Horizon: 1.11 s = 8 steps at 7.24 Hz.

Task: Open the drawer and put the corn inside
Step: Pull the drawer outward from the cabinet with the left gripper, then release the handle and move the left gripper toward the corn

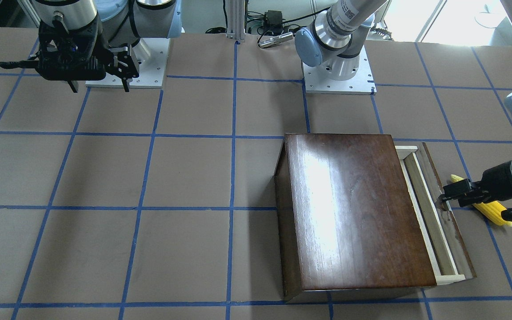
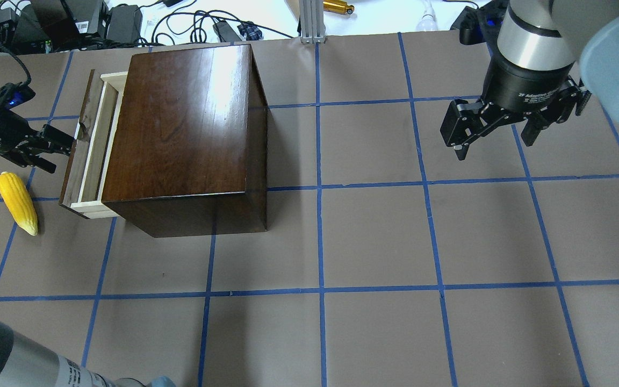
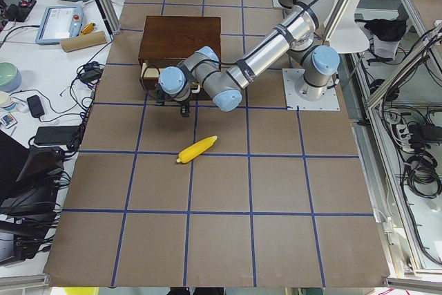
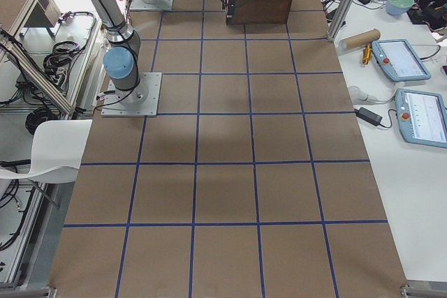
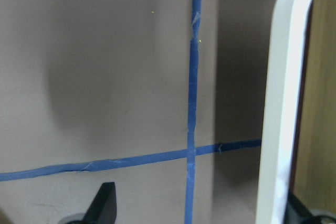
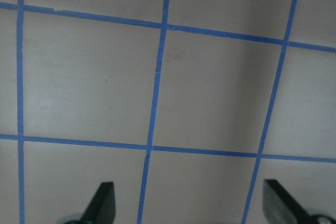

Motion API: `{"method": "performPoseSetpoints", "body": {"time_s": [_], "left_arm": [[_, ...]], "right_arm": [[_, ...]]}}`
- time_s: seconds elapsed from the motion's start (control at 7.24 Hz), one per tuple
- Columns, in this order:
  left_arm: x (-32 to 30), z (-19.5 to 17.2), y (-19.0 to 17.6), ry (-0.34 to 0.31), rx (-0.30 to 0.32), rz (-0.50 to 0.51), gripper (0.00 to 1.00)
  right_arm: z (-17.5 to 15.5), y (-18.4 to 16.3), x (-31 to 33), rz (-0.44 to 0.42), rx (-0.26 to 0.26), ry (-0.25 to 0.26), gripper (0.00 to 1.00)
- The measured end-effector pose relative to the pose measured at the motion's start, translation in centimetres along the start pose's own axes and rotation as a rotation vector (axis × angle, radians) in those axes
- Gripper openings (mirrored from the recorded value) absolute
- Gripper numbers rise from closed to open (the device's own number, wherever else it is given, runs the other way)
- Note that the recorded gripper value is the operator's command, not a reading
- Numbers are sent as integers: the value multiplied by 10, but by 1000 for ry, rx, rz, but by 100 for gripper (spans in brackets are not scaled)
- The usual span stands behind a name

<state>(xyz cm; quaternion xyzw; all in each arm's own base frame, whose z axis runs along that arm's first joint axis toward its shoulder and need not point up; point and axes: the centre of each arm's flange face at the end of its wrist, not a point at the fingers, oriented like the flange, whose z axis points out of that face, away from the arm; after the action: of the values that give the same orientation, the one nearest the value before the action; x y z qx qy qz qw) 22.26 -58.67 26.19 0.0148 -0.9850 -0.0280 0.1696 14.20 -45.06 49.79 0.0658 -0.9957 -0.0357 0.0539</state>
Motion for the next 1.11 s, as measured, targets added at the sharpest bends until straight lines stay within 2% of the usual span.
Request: {"method": "performPoseSetpoints", "body": {"time_s": [1.11], "left_arm": [[-19,-7,7,-12,6,-13,100]], "right_arm": [[0,0,0,0,0,0,100]]}}
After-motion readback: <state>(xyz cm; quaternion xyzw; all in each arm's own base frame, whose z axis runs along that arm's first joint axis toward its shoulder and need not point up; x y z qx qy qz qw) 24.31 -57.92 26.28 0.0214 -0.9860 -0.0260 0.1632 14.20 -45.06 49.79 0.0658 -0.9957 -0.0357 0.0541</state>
